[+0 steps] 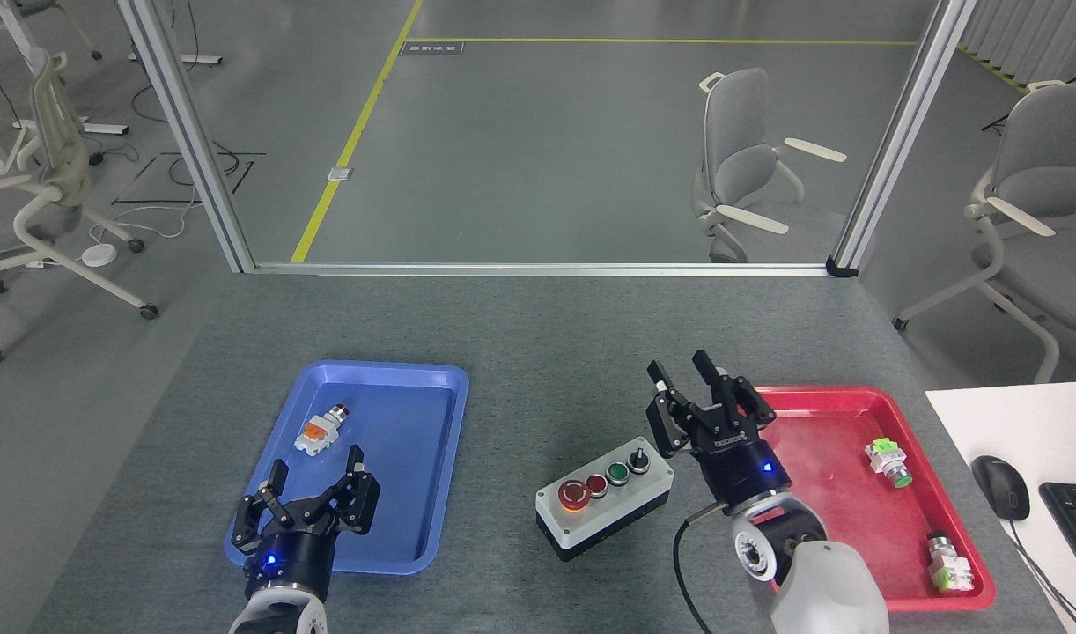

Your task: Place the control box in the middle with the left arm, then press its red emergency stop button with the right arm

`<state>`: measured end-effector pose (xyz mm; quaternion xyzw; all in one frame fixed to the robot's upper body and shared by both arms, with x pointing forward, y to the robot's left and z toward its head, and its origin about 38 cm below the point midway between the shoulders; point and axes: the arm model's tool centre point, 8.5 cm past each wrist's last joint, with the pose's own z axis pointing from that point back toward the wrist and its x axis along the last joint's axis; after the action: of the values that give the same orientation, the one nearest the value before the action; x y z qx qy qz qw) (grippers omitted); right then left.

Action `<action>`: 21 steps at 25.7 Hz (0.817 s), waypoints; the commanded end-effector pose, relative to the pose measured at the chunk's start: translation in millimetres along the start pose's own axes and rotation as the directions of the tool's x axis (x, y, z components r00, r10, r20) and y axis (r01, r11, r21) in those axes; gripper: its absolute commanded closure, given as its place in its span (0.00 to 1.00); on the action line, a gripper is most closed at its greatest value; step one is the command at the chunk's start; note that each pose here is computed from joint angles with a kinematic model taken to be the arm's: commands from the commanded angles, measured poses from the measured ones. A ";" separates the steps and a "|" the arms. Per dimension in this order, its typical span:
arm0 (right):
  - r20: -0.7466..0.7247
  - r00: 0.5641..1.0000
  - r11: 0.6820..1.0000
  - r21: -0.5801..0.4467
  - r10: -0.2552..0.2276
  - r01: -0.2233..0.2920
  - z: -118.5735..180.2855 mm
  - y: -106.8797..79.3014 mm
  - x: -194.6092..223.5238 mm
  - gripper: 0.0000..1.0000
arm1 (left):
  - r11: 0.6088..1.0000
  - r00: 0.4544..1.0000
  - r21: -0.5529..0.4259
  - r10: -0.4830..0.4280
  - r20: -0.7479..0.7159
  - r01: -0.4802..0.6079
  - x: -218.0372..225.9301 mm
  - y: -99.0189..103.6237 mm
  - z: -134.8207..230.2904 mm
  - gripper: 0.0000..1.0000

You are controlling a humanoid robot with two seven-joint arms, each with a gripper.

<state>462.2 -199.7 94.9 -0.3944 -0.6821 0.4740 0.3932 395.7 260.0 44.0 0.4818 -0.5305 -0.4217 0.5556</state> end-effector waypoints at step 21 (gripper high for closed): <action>-0.447 0.869 0.977 0.104 0.211 -0.184 142.4 -13.8 -30.4 0.02 | 1.000 1.000 0.001 0.000 0.000 0.000 0.0 0.1 0.0 0.01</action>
<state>356.1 -279.4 67.3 -0.5511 -0.5230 0.4226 0.4941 395.7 260.0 44.0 0.4820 -0.5306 -0.4215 0.5555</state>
